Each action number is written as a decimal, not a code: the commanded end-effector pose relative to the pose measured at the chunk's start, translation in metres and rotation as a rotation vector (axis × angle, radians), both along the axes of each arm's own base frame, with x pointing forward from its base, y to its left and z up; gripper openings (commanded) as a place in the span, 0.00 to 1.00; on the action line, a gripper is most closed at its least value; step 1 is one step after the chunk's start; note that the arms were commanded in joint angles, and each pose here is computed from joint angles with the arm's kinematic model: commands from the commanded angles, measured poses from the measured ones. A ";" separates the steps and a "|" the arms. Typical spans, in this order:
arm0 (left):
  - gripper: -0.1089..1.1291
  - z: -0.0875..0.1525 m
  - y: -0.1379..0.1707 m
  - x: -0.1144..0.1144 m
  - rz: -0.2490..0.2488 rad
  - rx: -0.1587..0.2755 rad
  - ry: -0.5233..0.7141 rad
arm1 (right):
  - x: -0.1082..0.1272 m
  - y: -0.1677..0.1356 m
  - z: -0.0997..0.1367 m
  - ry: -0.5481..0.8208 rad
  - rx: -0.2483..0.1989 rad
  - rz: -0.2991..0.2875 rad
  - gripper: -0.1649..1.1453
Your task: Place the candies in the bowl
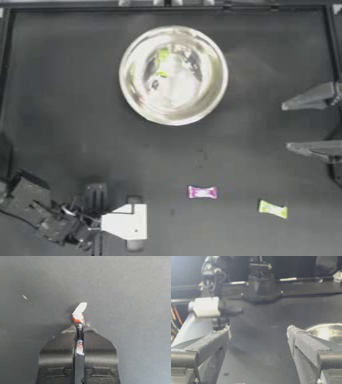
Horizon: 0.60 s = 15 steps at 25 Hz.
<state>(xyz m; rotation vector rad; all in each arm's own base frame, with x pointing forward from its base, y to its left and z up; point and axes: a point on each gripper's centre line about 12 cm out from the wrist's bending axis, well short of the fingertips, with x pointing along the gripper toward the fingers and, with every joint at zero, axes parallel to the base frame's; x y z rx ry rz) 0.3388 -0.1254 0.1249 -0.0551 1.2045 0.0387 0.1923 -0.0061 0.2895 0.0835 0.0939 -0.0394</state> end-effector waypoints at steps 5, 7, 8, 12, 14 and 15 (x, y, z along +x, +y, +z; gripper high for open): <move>0.28 0.095 0.044 0.001 0.042 -0.016 -0.268 | 0.002 0.000 0.007 -0.019 0.002 -0.003 0.87; 0.28 0.111 0.062 -0.003 0.062 -0.006 -0.315 | 0.002 0.000 0.007 -0.018 0.002 -0.002 0.87; 0.28 0.119 0.072 -0.005 0.075 0.001 -0.339 | 0.002 0.000 0.006 -0.015 0.002 -0.002 0.87; 0.28 0.150 0.110 -0.015 0.106 0.053 -0.430 | 0.003 -0.001 0.005 -0.017 0.002 -0.006 0.87; 0.28 0.162 0.130 -0.020 0.126 0.085 -0.474 | 0.003 -0.001 0.005 -0.017 0.002 -0.007 0.87; 0.28 0.166 0.140 -0.022 0.138 0.099 -0.495 | 0.003 -0.001 0.004 -0.016 0.002 -0.006 0.87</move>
